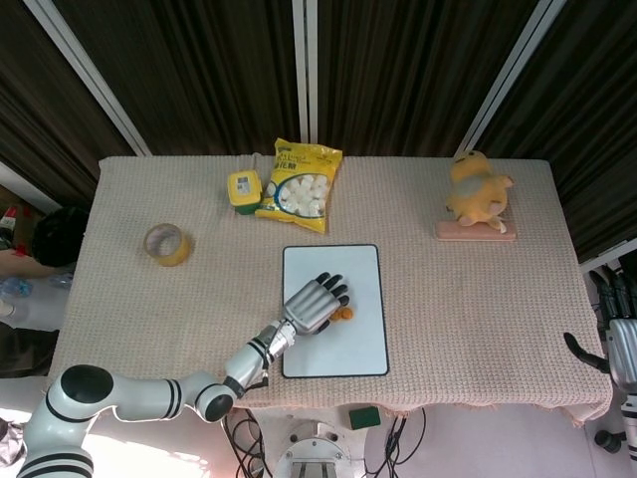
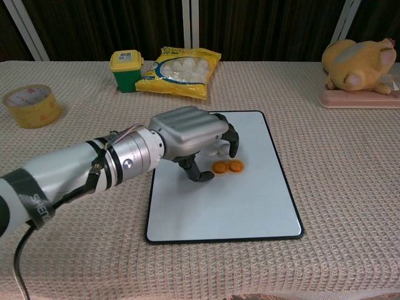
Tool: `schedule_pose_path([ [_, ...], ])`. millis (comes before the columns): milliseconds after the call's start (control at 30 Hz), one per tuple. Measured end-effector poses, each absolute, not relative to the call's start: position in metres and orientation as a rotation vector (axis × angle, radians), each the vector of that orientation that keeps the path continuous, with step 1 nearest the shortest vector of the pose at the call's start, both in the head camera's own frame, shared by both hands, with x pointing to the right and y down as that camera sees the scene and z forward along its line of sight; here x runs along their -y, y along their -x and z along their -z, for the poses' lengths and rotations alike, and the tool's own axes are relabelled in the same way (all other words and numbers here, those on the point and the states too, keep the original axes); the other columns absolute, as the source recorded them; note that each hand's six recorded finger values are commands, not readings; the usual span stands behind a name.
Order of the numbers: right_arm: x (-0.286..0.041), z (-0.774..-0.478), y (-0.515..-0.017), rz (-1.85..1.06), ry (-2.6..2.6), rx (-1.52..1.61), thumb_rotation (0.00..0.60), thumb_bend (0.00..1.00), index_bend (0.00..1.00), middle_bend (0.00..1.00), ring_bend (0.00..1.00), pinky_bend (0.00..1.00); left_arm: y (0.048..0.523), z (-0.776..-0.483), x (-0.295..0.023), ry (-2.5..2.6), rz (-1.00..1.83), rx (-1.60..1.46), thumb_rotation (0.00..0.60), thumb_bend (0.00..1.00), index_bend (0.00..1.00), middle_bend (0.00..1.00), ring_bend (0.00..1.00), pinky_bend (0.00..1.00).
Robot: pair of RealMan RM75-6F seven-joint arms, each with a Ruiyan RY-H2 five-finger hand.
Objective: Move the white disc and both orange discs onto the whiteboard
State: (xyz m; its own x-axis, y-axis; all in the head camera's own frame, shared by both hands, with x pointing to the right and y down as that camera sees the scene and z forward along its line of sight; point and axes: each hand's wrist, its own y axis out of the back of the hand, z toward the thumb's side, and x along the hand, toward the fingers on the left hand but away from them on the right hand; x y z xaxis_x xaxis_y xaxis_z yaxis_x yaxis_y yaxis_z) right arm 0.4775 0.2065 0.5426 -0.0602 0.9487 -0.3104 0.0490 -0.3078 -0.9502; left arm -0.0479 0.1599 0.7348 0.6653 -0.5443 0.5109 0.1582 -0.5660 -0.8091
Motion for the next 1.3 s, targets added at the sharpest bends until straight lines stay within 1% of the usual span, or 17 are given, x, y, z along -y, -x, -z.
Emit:
schedule_pose_path([
  [300, -0.206, -0.541, -0.477, -1.466, 1.434, 1.125, 0.6, 0.21, 0.0, 0.0, 0.0, 0.0, 0.051, -0.718, -0.159, 1.956, 0.929, -0.331, 0.599, 0.27, 0.3, 0.21, 0.1, 0.18],
  [500, -0.206, -0.541, -0.477, -1.462, 1.439, 1.124, 0.6, 0.21, 0.0, 0.0, 0.0, 0.0, 0.069, -0.694, -0.155, 1.932, 0.91, -0.401, 0.599, 0.26, 0.3, 0.19, 0.1, 0.18],
  [600, -0.207, -0.541, -0.477, -1.461, 1.441, 1.124, 0.6, 0.21, 0.0, 0.0, 0.0, 0.0, 0.093, -0.678, -0.15, 1.891, 0.922, -0.469, 0.598, 0.26, 0.3, 0.19, 0.09, 0.18],
  [767, -0.207, -0.542, -0.479, -1.461, 1.442, 1.125, 0.6, 0.21, 0.0, 0.0, 0.0, 0.0, 0.161, -0.654, -0.145, 1.786, 0.998, -0.61, 0.588, 0.24, 0.28, 0.18, 0.09, 0.18],
  [800, -0.208, -0.543, -0.48, -1.46, 1.442, 1.124, 0.6, 0.21, 0.0, 0.0, 0.0, 0.0, 0.175, -0.65, -0.145, 1.765, 1.013, -0.636, 0.578, 0.23, 0.27, 0.18, 0.09, 0.18],
  [833, -0.208, -0.544, -0.48, -1.46, 1.443, 1.123, 0.6, 0.21, 0.0, 0.0, 0.0, 0.0, 0.193, -0.645, -0.147, 1.737, 1.033, -0.672, 0.552, 0.21, 0.26, 0.17, 0.09, 0.18],
  [900, -0.208, -0.546, -0.48, -1.46, 1.445, 1.121, 0.6, 0.2, 0.0, 0.0, 0.0, 0.0, 0.221, -0.638, -0.152, 1.695, 1.064, -0.729, 0.486, 0.16, 0.22, 0.14, 0.08, 0.18],
  [967, -0.209, -0.548, -0.481, -1.461, 1.443, 1.117, 0.6, 0.2, 0.0, 0.0, 0.0, 0.0, 0.256, -0.631, -0.162, 1.646, 1.109, -0.788, 0.469, 0.13, 0.19, 0.12, 0.05, 0.17],
  [1100, -0.21, -0.552, -0.482, -1.461, 1.42, 1.104, 0.6, 0.2, 0.0, 0.0, 0.0, 0.0, 0.317, -0.623, -0.183, 1.592, 1.204, -0.826, 0.459, 0.11, 0.12, 0.04, 0.0, 0.14],
  [1233, -0.212, -0.551, -0.486, -1.469, 1.389, 1.105, 0.6, 0.2, 0.0, 0.0, 0.0, 0.0, 0.36, -0.618, -0.194, 1.585, 1.269, -0.851, 0.332, 0.09, 0.11, 0.02, 0.0, 0.13],
  [1300, -0.214, -0.551, -0.488, -1.481, 1.381, 1.107, 0.6, 0.2, 0.0, 0.0, 0.0, 0.0, 0.379, -0.615, -0.198, 1.566, 1.298, -0.866, 0.306, 0.09, 0.11, 0.02, 0.0, 0.13],
])
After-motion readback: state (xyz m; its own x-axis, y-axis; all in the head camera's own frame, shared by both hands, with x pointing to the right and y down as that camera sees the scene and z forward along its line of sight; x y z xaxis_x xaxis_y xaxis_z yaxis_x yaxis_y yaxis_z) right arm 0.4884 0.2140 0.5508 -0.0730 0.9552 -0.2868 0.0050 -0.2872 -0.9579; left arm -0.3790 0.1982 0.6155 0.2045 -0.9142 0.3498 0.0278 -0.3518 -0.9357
